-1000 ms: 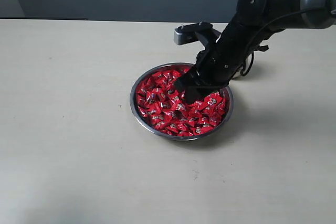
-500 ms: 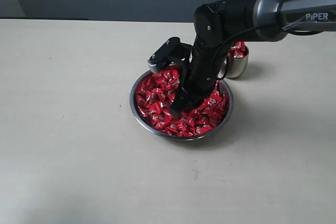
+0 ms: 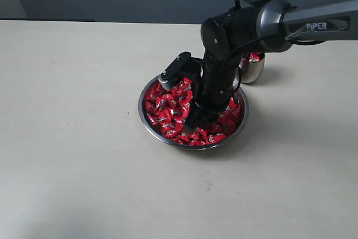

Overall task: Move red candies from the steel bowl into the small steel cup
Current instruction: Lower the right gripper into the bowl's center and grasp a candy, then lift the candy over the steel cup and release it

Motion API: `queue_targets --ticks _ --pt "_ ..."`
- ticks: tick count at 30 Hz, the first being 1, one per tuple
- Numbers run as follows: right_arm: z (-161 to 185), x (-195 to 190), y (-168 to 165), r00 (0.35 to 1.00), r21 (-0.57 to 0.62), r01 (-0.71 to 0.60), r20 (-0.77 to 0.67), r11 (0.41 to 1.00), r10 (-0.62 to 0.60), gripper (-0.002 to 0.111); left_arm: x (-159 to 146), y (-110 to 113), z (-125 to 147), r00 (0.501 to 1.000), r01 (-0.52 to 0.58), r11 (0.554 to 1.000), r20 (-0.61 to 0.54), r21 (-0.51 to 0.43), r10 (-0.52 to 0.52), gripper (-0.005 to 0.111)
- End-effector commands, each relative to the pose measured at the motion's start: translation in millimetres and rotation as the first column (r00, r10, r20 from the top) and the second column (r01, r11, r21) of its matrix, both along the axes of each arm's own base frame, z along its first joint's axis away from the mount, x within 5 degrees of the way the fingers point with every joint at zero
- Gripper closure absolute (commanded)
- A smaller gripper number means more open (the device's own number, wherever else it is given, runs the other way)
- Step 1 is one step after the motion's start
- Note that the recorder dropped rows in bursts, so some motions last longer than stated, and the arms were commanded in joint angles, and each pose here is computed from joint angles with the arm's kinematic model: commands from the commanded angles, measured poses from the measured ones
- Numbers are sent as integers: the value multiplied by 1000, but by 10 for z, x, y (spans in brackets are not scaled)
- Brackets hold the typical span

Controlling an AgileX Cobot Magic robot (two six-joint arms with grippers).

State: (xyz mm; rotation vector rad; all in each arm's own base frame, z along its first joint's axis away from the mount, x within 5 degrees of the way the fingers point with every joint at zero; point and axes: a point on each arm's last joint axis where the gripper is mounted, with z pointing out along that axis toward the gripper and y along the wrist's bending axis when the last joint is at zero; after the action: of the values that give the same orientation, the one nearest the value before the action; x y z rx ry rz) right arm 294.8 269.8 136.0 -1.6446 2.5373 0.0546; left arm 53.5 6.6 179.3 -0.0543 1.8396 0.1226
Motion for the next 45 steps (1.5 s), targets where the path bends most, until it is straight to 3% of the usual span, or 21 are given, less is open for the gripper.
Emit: queue_targets --ticks 1,8,15,25,31,38,45 --pt "19 34 -2 999 -12 -2 35 1000 2 79 -2 0 38 1000 0 1000 21 2 0 106" --pt "19 39 -3 999 -14 -3 40 1000 4 109 -2 0 38 1000 0 1000 21 2 0 106" --pt "45 47 -5 999 -27 -8 38 1000 9 109 -2 0 38 1000 0 1000 21 2 0 106" --pt "453 101 31 992 40 73 101 996 -77 109 -2 0 38 1000 0 1000 21 2 0 106" --pt "592 151 -101 974 -54 109 204 993 -96 109 -2 0 38 1000 0 1000 21 2 0 106" --pt "838 183 -176 957 61 175 224 983 -184 109 -2 0 38 1000 0 1000 21 2 0 106" --pt "1042 366 -495 921 146 288 227 946 -315 109 -2 0 38 1000 0 1000 21 2 0 106"
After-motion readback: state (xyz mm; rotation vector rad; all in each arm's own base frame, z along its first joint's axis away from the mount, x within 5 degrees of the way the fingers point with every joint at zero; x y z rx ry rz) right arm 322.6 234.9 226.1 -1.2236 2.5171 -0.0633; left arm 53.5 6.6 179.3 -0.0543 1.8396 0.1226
